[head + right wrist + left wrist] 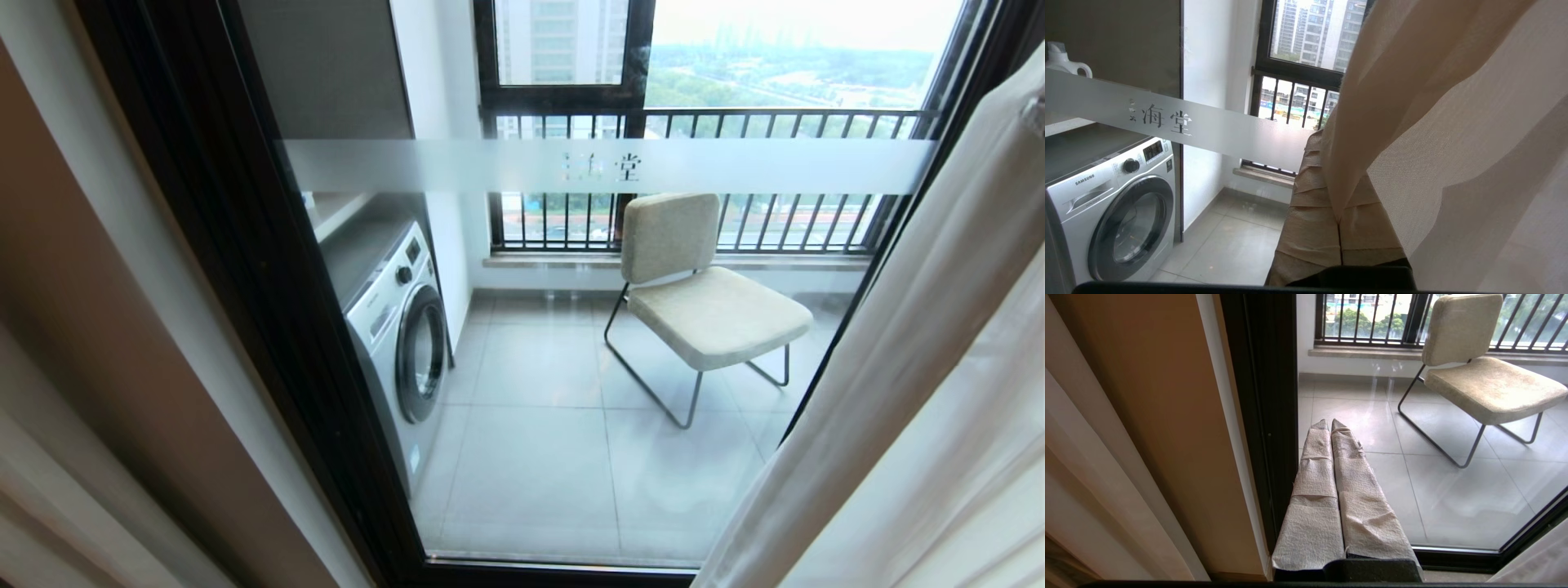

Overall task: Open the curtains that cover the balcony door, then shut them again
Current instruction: Close the inner curtains on both sides

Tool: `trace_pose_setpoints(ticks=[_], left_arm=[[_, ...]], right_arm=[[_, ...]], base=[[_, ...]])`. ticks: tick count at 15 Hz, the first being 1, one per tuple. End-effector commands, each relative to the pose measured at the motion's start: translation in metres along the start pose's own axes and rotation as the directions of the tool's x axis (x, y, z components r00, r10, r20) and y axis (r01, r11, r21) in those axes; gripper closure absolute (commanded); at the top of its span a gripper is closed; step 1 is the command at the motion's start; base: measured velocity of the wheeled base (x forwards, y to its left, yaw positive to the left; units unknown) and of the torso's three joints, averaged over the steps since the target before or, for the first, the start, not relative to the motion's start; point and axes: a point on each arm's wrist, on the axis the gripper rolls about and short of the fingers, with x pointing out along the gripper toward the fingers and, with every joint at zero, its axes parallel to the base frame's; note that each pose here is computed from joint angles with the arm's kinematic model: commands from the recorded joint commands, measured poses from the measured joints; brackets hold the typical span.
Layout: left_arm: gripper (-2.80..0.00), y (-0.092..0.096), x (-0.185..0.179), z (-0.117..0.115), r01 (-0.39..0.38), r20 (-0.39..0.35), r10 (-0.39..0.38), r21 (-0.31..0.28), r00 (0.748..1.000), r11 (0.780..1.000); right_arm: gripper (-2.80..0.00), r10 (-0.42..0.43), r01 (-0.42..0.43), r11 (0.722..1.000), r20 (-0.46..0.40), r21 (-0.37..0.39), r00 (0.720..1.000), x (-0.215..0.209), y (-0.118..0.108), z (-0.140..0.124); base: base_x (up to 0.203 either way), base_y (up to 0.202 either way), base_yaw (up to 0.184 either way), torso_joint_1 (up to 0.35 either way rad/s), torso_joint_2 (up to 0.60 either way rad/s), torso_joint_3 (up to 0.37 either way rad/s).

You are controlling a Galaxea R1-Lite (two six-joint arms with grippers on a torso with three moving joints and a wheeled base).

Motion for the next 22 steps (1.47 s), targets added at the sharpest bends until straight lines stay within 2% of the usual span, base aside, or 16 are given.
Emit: trace_pose_setpoints(ticks=[1,5,7,11,12,13,15,18,22], left_arm=[[0.00,0.000,0.000,0.000,0.000,0.000,0.000,-0.001,1.000,1.000],[0.00,0.000,0.000,0.000,0.000,0.000,0.000,-0.001,1.000,1.000],[0.00,0.000,0.000,0.000,0.000,0.000,0.000,-0.001,1.000,1.000],[0.00,0.000,0.000,0.000,0.000,0.000,0.000,-0.001,1.000,1.000],[0.00,0.000,0.000,0.000,0.000,0.000,0.000,-0.001,1.000,1.000],[0.00,0.000,0.000,0.000,0.000,0.000,0.000,-0.001,1.000,1.000],[0.00,0.000,0.000,0.000,0.000,0.000,0.000,-0.001,1.000,1.000],[0.00,0.000,0.000,0.000,0.000,0.000,0.000,-0.001,1.000,1.000],[0.00,0.000,0.000,0.000,0.000,0.000,0.000,-0.001,1.000,1.000]], right_arm=[[0.00,0.036,-0.036,0.999,0.007,-0.026,0.999,0.012,0.006,-0.001],[0.00,0.204,-0.201,0.976,0.033,-0.081,0.978,0.017,0.042,0.002],[0.00,0.299,-0.292,0.948,0.036,-0.125,0.954,0.020,0.064,-0.001],[0.00,0.465,-0.450,0.872,0.036,-0.195,0.885,0.022,0.108,-0.007],[0.00,0.487,-0.471,0.858,0.036,-0.207,0.872,0.025,0.116,-0.008],[0.00,0.492,-0.474,0.855,0.039,-0.211,0.870,0.027,0.119,-0.008],[0.00,0.487,-0.469,0.858,0.042,-0.209,0.872,0.031,0.119,-0.007],[0.00,0.443,-0.425,0.879,0.039,-0.217,0.896,0.034,0.107,-0.007],[0.00,0.268,-0.258,0.943,0.019,-0.208,0.963,0.044,0.062,-0.008]], base=[[0.000,0.000,0.000,0.000,0.00,0.000],[0.000,0.000,0.000,0.000,0.00,0.000],[0.000,0.000,0.000,0.000,0.00,0.000],[0.000,0.000,0.000,0.000,0.00,0.000],[0.000,0.000,0.000,0.000,0.00,0.000],[0.000,0.000,0.000,0.000,0.00,0.000],[0.000,0.000,0.000,0.000,0.00,0.000],[0.000,0.000,0.000,0.000,0.00,0.000],[0.000,0.000,0.000,0.000,0.00,0.000]])
